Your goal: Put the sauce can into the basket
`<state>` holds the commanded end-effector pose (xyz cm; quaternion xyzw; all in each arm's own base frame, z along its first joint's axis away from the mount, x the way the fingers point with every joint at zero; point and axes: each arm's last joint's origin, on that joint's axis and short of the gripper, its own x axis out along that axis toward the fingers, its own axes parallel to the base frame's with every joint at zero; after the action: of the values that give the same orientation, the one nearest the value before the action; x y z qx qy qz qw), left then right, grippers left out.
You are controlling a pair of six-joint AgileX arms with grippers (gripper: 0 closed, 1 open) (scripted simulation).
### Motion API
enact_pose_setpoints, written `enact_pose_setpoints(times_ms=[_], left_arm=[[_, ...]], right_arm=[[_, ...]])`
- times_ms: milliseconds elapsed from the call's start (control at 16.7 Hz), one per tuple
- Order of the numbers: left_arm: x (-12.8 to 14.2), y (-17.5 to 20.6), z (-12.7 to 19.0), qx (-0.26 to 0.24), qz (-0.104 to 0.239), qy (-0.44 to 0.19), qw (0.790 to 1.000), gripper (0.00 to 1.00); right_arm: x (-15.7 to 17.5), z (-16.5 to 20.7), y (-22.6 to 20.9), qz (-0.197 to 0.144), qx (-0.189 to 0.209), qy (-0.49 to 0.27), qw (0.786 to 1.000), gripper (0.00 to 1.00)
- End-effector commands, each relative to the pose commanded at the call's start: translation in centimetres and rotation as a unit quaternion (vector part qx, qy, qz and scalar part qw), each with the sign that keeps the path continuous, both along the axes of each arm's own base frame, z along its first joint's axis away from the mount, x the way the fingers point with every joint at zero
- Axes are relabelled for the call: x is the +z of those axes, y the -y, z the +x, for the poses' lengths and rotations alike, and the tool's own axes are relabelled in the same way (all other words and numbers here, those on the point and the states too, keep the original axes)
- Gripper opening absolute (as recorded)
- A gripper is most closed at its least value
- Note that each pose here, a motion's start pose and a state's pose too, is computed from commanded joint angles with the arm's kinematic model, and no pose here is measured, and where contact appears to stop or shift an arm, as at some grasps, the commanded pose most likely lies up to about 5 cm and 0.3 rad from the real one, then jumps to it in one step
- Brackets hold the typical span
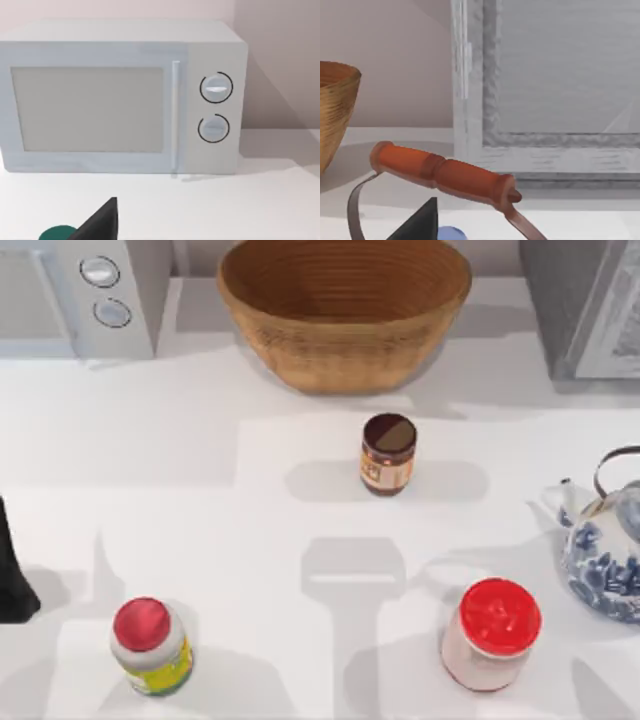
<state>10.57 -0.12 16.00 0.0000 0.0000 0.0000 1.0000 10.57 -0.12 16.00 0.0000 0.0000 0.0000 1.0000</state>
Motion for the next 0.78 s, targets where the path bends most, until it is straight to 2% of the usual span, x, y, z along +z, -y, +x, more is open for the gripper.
enact_pose_setpoints(times_ms=[360,600,780], left_arm=[[1.1,0.0,0.4,-0.02,0.011,0.001,1.0,1.0],[3.6,0.0,2.4,-0.085,0.032,-0.003,0.996,1.0],[5.1,0.2,5.9,-0.16,0.045,-0.021,0.986,1.0]], right_arm=[[0.0,0.0,0.0,0.0,0.0,0.0,1.0,1.0],[0.0,0.0,0.0,0.0,0.0,0.0,1.0,1.0],[0.0,0.0,0.0,0.0,0.0,0.0,1.0,1.0]])
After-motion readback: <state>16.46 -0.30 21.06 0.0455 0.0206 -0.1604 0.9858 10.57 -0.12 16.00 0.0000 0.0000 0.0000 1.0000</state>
